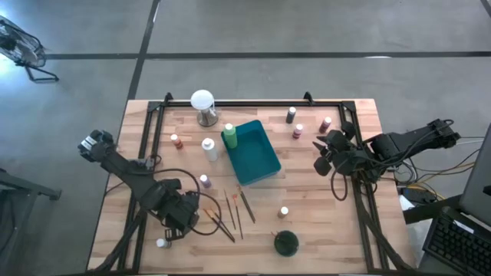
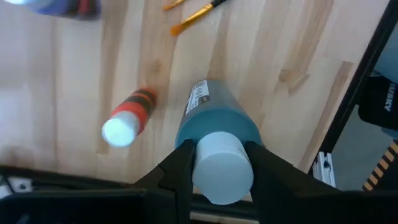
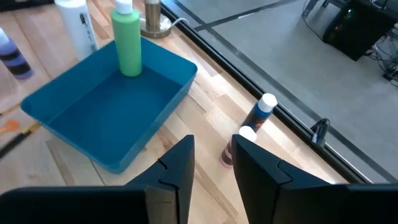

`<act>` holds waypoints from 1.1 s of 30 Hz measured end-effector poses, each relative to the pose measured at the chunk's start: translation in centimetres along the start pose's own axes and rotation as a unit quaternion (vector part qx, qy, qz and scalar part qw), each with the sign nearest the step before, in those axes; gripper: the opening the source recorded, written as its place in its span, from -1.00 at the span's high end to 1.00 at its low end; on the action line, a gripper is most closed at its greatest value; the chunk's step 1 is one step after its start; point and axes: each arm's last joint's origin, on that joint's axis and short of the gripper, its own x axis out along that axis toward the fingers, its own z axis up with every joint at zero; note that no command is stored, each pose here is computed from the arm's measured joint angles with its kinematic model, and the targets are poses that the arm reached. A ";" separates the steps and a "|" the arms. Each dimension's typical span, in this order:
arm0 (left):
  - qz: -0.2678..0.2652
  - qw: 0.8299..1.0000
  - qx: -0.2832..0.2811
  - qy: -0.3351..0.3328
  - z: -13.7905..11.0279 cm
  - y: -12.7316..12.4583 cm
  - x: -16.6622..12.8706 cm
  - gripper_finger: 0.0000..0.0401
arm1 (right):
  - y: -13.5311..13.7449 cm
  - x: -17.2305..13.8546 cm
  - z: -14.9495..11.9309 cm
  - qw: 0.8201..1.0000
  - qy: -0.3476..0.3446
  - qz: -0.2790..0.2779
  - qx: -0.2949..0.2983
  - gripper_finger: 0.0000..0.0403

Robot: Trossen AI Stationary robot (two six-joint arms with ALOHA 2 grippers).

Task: Pick & Place Paint Supplies
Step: Put the blue paint bottle into the blue bin

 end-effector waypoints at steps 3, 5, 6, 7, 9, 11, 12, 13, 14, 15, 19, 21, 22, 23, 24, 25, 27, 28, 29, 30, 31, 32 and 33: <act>0.009 1.000 0.003 -0.015 0.3 0.4 -1.3 0.39 | 0.2 0.0 0.2 1.000 -0.010 0.008 0.007 0.46; 0.009 0.999 0.006 -0.031 0.6 0.5 -2.1 0.39 | 0.5 0.1 0.4 1.000 -0.020 0.016 0.007 0.44; 0.009 0.999 0.008 -0.040 0.8 0.6 -2.5 0.39 | 0.8 0.3 0.4 0.999 -0.027 0.022 0.006 0.43; 0.011 0.999 0.012 -0.046 1.0 0.8 -2.8 0.39 | 1.0 0.4 0.4 0.999 -0.033 0.028 0.003 0.43; 0.011 0.998 0.020 -0.056 1.4 1.1 -3.5 0.39 | 1.5 0.8 0.3 0.998 -0.044 0.048 -0.004 0.41; 0.009 0.997 0.023 -0.069 1.8 1.5 -4.0 0.39 | 2.1 1.1 0.3 0.996 -0.053 0.071 -0.012 0.39; 0.009 0.997 0.025 -0.072 2.0 1.7 -4.2 0.39 | 2.3 1.3 0.2 0.995 -0.056 0.080 -0.016 0.38; 0.011 0.997 0.026 -0.071 2.2 1.9 -4.3 0.39 | 2.5 1.4 0.1 0.994 -0.057 0.090 -0.019 0.37; 0.013 0.997 0.028 -0.069 2.3 2.1 -4.3 0.39 | 2.7 1.5 0.1 0.993 -0.061 0.102 -0.017 0.35; 0.016 0.997 0.030 -0.068 2.5 2.4 -4.5 0.39 | 2.9 1.6 0.1 0.991 -0.066 0.115 -0.017 0.34; 0.024 0.997 0.033 -0.064 3.0 3.4 -4.6 0.39 | 3.6 2.1 -0.3 0.983 -0.074 0.163 -0.029 0.29; 0.025 0.997 0.036 -0.066 3.4 3.8 -4.8 0.39 | 4.1 2.4 -0.5 0.979 -0.076 0.187 -0.036 0.26; 0.025 0.997 0.038 -0.068 3.5 3.9 -4.9 0.39 | 4.4 2.6 -0.6 0.977 -0.079 0.196 -0.039 0.25; 0.025 0.996 0.039 -0.070 3.7 4.1 -5.0 0.39 | 4.6 2.7 -0.8 0.974 -0.082 0.205 -0.042 0.23; 0.025 0.996 0.042 -0.071 3.8 4.3 -5.1 0.39 | 4.9 2.9 -0.8 0.971 -0.087 0.217 -0.045 0.22; 0.026 0.996 0.045 -0.072 3.9 4.5 -5.3 0.39 | 5.1 3.0 -0.8 0.967 -0.096 0.229 -0.047 0.20; 0.025 0.996 0.050 -0.076 4.1 4.9 -5.9 0.39 | 5.5 3.2 -0.8 0.963 -0.104 0.240 -0.059 0.17; 0.024 0.995 0.052 -0.081 4.2 5.1 -6.2 0.39 | 5.7 3.3 -0.8 0.962 -0.107 0.241 -0.063 0.16; 0.022 0.994 0.056 -0.087 4.3 5.3 -6.6 0.39 | 5.9 3.4 -0.7 0.961 -0.111 0.243 -0.067 0.14; 0.021 0.994 0.060 -0.094 4.5 5.5 -7.0 0.39 | 6.1 3.6 -0.7 0.961 -0.113 0.243 -0.072 0.12; 0.022 0.992 0.065 -0.102 4.6 5.7 -7.3 0.39 | 6.4 3.7 -0.7 0.960 -0.118 0.242 -0.077 0.11; 0.025 0.991 0.069 -0.111 4.8 5.9 -7.7 0.39 | 6.6 3.8 -0.5 0.958 -0.128 0.244 -0.079 0.09; 0.029 0.990 0.073 -0.120 4.9 6.2 -8.1 0.39 | 6.9 3.9 -0.4 0.956 -0.137 0.245 -0.084 0.07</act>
